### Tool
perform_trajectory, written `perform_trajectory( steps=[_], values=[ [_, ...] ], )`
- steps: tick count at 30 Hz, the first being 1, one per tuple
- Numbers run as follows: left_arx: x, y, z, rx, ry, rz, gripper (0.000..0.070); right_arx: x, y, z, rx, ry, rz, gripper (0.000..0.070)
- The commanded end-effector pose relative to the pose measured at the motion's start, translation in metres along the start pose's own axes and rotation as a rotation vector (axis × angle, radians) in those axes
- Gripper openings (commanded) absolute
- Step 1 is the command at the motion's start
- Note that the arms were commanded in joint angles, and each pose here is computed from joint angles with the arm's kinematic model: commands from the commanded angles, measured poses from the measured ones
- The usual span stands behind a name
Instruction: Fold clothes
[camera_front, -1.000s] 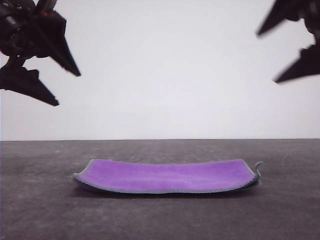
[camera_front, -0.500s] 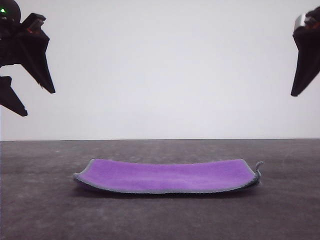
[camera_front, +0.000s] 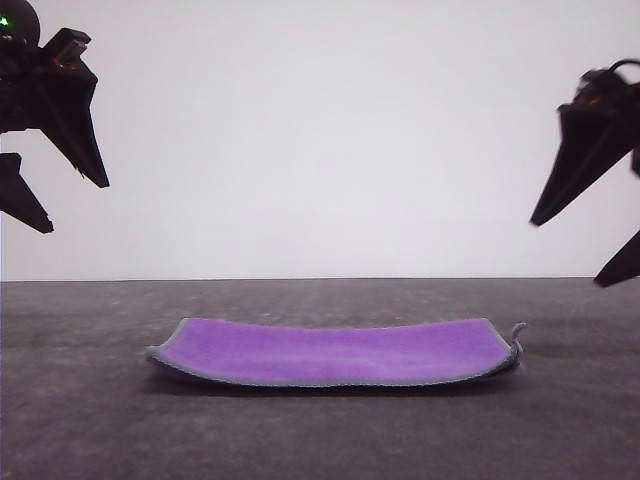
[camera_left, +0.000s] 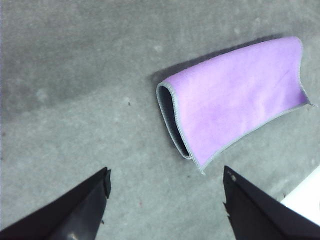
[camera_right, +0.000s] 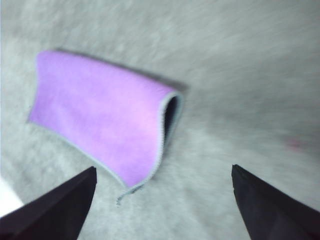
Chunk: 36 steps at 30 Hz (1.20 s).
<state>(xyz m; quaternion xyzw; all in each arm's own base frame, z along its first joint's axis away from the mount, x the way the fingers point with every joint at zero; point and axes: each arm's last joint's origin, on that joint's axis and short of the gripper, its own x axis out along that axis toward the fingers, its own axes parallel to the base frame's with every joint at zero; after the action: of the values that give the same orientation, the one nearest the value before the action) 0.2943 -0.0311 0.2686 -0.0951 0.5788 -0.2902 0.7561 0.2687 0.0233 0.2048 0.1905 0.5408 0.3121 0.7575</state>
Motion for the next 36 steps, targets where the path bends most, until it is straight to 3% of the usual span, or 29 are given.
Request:
perform_trajectory(
  steps=[1, 11, 18, 20, 23, 27, 36],
  values=[
    [-0.001, 0.001, 0.004, 0.004, -0.008, 0.005, 0.044, 0.011, -0.001, 0.003, 0.018, 0.027, 0.017, 0.055],
    [-0.001, 0.001, 0.004, 0.004, -0.008, 0.004, 0.044, 0.064, -0.006, 0.007, 0.083, 0.125, 0.054, 0.0538],
    [-0.001, 0.001, 0.005, 0.004, -0.011, 0.004, 0.044, 0.085, 0.002, 0.003, 0.091, 0.191, 0.078, 0.0511],
    [-0.001, 0.001, 0.005, 0.003, -0.011, 0.004, 0.044, 0.088, 0.005, 0.003, 0.077, 0.192, 0.094, 0.0452],
    [-0.001, 0.001, 0.005, 0.002, -0.01, 0.004, 0.044, 0.09, 0.008, 0.005, 0.068, 0.181, 0.101, 0.0278],
    [-0.001, 0.001, 0.005, 0.002, -0.01, 0.004, 0.044, 0.091, 0.008, 0.006, 0.058, 0.17, 0.101, 0.0105],
    [-0.001, 0.001, 0.005, 0.002, -0.011, 0.004, 0.044, 0.092, 0.009, 0.009, 0.031, 0.144, 0.111, 0.0003]
  ],
)
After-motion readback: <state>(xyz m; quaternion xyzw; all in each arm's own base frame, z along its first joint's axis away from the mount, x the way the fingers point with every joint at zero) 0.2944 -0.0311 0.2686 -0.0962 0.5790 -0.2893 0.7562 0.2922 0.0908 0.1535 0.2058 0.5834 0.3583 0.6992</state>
